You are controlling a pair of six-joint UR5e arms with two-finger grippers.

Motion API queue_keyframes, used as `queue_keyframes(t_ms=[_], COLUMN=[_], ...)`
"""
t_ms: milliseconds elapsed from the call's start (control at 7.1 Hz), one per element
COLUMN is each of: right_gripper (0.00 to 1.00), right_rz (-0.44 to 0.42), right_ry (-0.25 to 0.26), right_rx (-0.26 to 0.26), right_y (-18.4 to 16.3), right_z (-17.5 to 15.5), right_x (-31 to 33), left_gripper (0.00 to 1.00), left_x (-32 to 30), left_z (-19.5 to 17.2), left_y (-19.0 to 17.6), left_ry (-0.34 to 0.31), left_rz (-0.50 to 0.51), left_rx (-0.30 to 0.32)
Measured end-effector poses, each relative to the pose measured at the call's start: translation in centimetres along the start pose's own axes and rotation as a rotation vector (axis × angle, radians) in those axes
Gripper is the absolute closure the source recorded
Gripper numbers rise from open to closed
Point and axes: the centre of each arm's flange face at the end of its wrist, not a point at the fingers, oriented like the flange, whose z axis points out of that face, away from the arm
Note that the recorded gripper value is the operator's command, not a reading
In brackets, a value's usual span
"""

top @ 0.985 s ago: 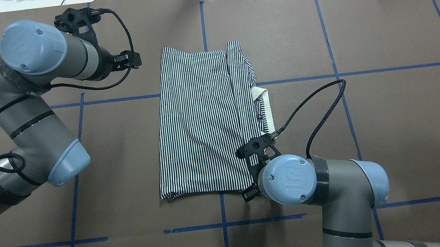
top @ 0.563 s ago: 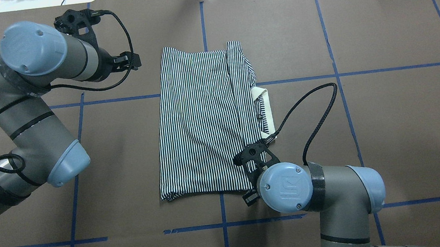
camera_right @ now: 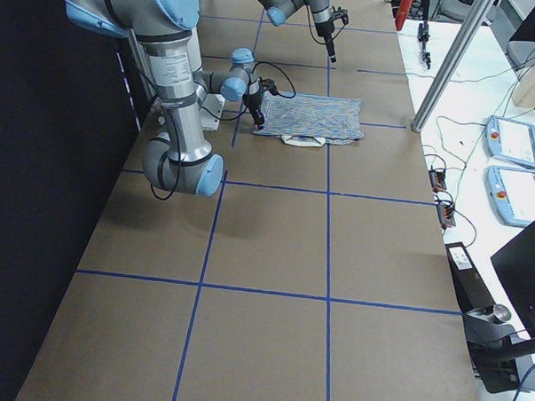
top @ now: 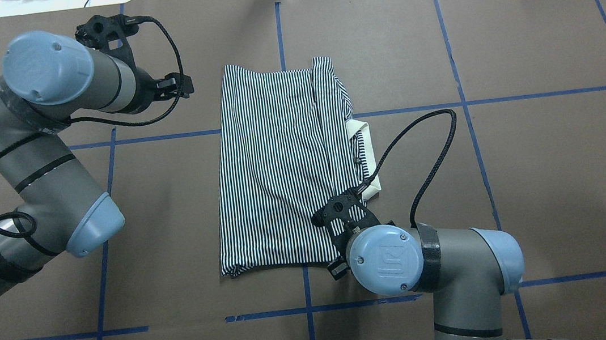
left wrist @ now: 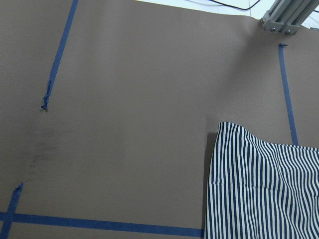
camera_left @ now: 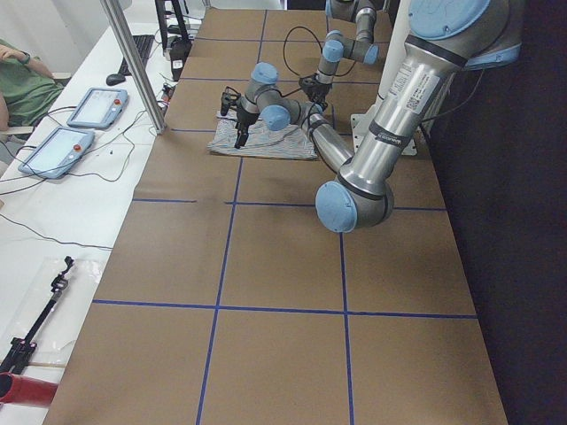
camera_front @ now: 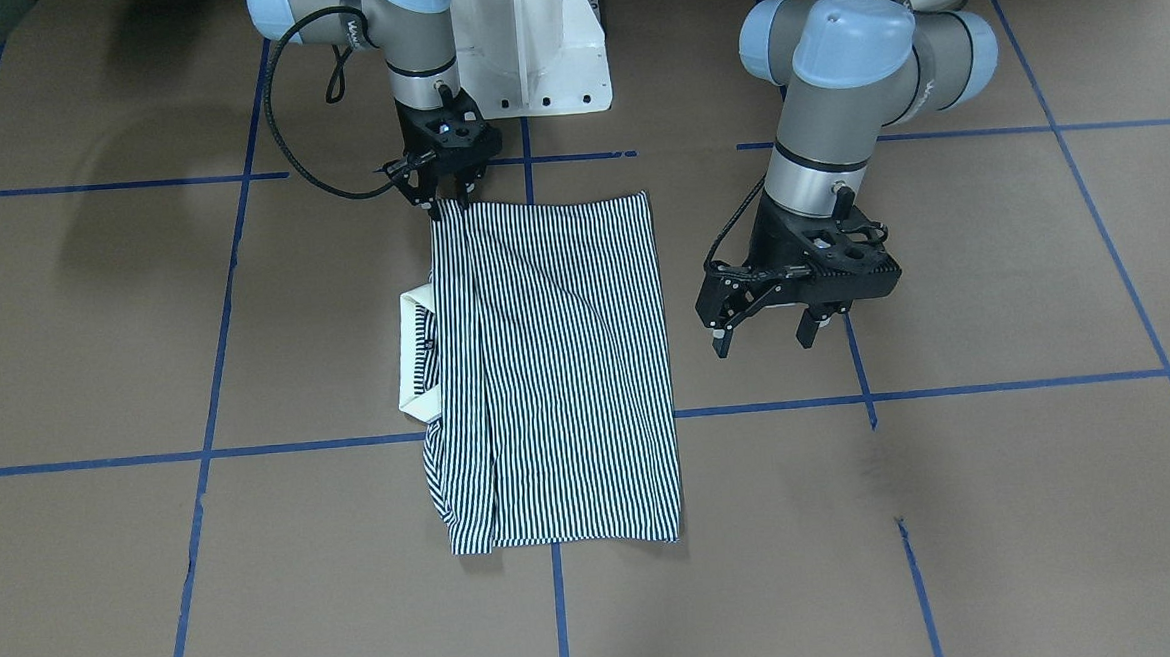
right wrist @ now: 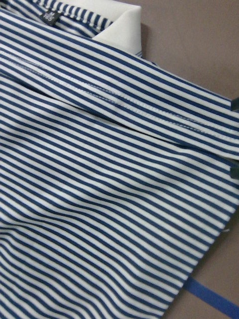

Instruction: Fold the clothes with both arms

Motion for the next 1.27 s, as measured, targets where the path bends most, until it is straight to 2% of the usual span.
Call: queue_keyframes(t_ms=[141, 704, 845, 985, 1126, 1267], right_gripper=[0.64, 0.64, 0.74, 0.96, 1.00, 1.00], right_rz=[0.000, -0.008, -0.010, -0.010, -0.010, -0.010], right_ry=[-0.001, 0.008, 0.006, 0.004, 0.004, 0.007], right_rx=[0.002, -0.004, -0.004, -0.004, -0.001, 0.002], right_y=[-0.13, 0.25, 0.30, 0.29, 0.22, 0.12], right_z=[-0.05, 0.60, 0.58, 0.51, 0.45, 0.46], right_x=[-0.14, -0.60, -0.75, -0.94, -1.04, -0.94], left_gripper=[0.00, 0.00, 0.00, 0.00, 0.00, 0.00], left_x=[-0.04, -0.40, -0.47, -0.49, -0.48, -0.40], left_z=[0.19, 0.90, 0.93, 0.92, 0.90, 0.86], left_y=[0.03, 0.11, 0.13, 0.14, 0.14, 0.16], left_ry=[0.000, -0.011, -0.012, -0.012, -0.012, -0.010], left_rz=[0.000, -0.001, -0.001, -0.001, -0.002, -0.003], left_rx=[-0.001, -0.004, -0.005, -0.005, -0.005, -0.004])
